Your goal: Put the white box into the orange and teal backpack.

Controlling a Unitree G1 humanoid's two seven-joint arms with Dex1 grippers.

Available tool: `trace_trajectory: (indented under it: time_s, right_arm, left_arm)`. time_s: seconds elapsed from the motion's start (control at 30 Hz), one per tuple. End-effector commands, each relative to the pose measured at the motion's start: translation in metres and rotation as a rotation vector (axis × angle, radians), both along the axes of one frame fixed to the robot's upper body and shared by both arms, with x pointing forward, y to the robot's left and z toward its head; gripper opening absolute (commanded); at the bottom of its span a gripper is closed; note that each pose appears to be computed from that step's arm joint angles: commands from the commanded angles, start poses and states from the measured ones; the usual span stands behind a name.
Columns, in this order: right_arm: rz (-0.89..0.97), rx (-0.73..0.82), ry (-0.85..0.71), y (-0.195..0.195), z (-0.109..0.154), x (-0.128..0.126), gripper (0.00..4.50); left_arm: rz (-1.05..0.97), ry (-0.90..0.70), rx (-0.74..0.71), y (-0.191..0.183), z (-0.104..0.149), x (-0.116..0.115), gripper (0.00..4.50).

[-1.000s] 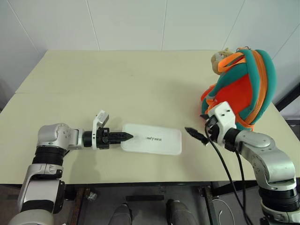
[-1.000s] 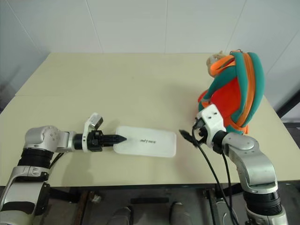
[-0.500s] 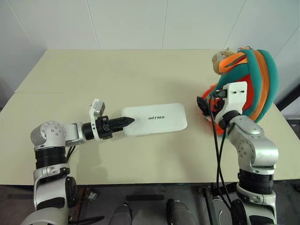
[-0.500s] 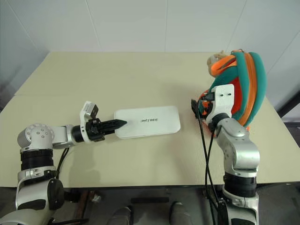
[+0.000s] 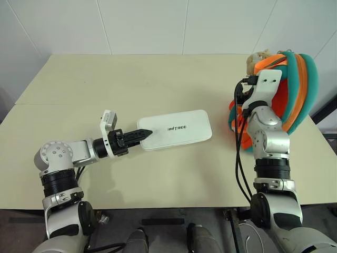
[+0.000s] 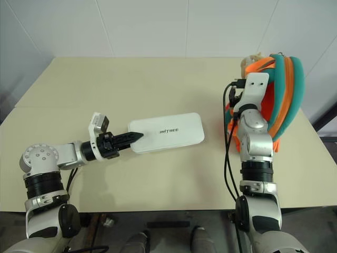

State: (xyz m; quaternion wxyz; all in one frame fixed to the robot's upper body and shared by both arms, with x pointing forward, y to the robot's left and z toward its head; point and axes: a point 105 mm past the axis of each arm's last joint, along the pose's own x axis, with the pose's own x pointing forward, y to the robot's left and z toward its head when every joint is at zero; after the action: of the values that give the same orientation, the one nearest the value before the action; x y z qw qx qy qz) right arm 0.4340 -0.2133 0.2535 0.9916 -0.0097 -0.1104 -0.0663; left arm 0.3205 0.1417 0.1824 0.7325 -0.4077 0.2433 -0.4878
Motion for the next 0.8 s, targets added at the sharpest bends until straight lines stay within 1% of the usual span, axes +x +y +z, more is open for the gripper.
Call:
trace_trajectory:
  time_s: [0.03,0.1,0.17,0.2,0.37,0.5,0.57,0.73,0.8]
  right_arm:
    - [0.058,-0.01,-0.09,0.008,0.026,-0.008,1.51]
    - [0.114,-0.012,-0.1,0.018,0.03,-0.011,0.8]
    - [0.233,-0.012,-0.115,0.039,0.039,-0.018,0.16]
    - [0.289,-0.023,-0.125,0.049,0.044,-0.022,0.0]
    - [0.617,-0.034,-0.129,0.1,0.062,-0.054,0.0]
    - [0.835,-0.062,-0.12,0.129,0.07,-0.08,0.0]
    - [0.987,-0.1,-0.112,0.145,0.072,-0.102,0.0]
    - [1.282,-0.216,-0.077,0.167,0.066,-0.154,0.0]
    - [1.352,-0.239,-0.067,0.169,0.064,-0.167,0.0]
  left_arm:
    - [0.048,-0.065,-0.021,0.009,0.014,0.0,1.26]
    - [0.08,-0.071,-0.017,0.015,0.016,0.003,1.26]
    - [0.142,-0.087,0.0,0.027,0.02,0.01,1.26]
    - [0.168,-0.094,0.003,0.033,0.023,0.013,1.26]
    - [0.283,-0.13,0.046,0.065,0.037,0.028,1.26]
    - [0.329,-0.161,0.077,0.082,0.048,0.033,1.26]
    - [0.361,-0.184,0.096,0.094,0.057,0.036,1.26]
    - [0.387,-0.224,0.128,0.109,0.071,0.04,1.26]
    - [0.386,-0.233,0.13,0.111,0.075,0.041,1.26]
